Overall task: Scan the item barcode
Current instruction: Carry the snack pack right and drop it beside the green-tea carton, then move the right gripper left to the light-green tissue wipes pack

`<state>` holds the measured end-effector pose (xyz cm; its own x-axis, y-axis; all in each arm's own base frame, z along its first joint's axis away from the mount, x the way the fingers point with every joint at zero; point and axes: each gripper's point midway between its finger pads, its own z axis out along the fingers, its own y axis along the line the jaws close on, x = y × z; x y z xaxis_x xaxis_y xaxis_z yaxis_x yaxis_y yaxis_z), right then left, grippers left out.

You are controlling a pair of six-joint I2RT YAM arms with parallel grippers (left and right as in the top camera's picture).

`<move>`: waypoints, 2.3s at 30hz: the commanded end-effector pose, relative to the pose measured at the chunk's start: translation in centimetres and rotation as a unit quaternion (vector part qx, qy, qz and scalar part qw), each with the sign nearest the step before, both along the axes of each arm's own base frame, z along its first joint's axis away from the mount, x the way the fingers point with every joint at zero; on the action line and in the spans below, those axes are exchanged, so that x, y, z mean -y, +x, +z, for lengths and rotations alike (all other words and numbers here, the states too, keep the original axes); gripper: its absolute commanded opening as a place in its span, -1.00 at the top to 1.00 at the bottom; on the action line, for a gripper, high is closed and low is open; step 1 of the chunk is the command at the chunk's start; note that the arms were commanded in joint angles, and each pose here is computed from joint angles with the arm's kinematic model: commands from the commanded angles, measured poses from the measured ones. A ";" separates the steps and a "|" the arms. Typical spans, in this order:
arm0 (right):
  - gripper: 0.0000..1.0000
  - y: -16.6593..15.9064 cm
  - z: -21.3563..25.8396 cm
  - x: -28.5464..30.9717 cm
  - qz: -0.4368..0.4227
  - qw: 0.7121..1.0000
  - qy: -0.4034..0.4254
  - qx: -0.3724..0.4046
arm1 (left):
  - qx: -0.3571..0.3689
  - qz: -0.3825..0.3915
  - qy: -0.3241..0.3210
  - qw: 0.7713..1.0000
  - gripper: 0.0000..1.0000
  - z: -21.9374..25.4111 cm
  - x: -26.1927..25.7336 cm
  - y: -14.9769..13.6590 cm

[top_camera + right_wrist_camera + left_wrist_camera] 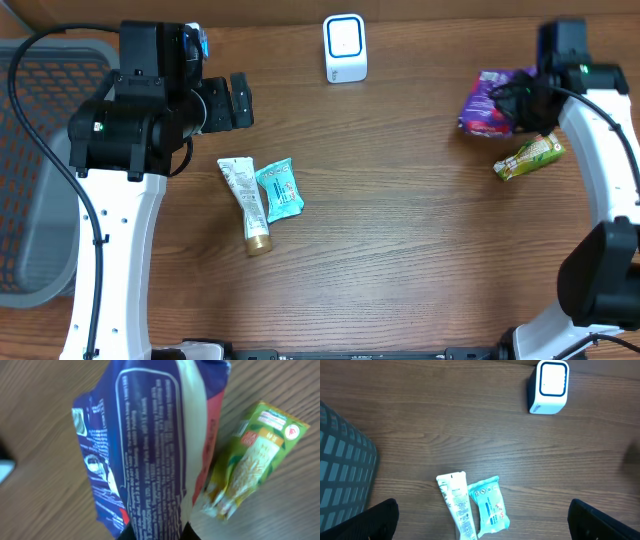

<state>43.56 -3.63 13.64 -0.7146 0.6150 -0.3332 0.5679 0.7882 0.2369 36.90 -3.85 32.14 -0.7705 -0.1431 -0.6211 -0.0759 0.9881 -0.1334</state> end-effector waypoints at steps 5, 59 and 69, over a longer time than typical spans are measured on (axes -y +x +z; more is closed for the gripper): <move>0.42 -1.3 -4.7 2.9 -0.066 0.997 0.036 0.002 | 0.006 -0.008 0.001 1.000 -0.99 0.4 0.2 0.2; -0.02 -11.5 -11.1 -41.3 0.391 0.886 0.227 -0.104 | 0.006 -0.007 0.001 1.000 -0.99 0.4 0.2 0.2; 0.39 -11.7 -11.7 -41.3 0.368 0.895 0.223 -0.115 | 0.006 -0.008 0.001 1.000 -0.99 0.4 0.2 0.2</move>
<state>32.04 37.87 2.64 -0.9988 -0.0480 0.0118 -0.0322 0.8136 0.5806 36.90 -3.85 32.14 -0.7705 -0.1431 -0.6211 -0.0759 0.9881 -0.1334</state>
